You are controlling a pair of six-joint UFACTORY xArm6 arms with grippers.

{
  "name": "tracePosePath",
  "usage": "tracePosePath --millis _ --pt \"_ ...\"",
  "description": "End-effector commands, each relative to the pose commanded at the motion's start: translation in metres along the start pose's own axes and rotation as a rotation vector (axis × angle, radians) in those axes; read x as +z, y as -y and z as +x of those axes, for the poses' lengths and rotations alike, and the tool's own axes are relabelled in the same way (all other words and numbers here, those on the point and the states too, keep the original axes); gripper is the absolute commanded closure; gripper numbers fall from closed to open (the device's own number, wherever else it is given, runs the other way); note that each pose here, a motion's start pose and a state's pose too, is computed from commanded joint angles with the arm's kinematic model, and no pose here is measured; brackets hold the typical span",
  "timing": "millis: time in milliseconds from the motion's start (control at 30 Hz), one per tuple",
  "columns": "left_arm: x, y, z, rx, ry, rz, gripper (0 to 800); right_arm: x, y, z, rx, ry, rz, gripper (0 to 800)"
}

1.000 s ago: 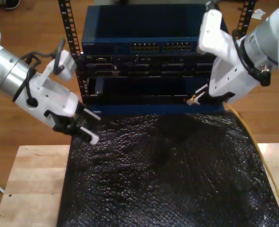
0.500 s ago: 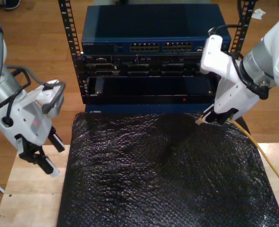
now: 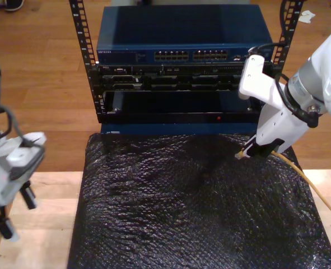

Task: Grab the cable and plug it in

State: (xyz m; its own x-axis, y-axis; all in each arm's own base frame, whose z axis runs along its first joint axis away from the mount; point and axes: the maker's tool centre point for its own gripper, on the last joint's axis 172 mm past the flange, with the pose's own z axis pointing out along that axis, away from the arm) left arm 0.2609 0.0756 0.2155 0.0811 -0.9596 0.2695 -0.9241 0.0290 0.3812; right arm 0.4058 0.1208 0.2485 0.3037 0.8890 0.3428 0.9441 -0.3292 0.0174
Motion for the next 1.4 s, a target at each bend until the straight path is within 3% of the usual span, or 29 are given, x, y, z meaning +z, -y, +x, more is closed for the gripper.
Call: tracePosePath --millis 333,833,1067,1400 --pt "-0.005 -0.02 -0.07 0.078 -0.004 0.057 3 0.007 0.005 -0.005 0.008 0.007 0.016 799" --pt "0.041 -0.087 -0.123 0.207 -0.159 0.1 2 0.008 0.007 -0.005 0.007 0.008 0.018 799" --pt "0.079 -0.136 -0.131 0.207 -0.221 0.074 2 0.011 0.007 -0.006 0.008 0.01 0.022 799" --pt "0.094 -0.16 -0.116 0.251 -0.244 0.11 2 0.011 0.006 -0.006 0.007 0.012 0.021 799"
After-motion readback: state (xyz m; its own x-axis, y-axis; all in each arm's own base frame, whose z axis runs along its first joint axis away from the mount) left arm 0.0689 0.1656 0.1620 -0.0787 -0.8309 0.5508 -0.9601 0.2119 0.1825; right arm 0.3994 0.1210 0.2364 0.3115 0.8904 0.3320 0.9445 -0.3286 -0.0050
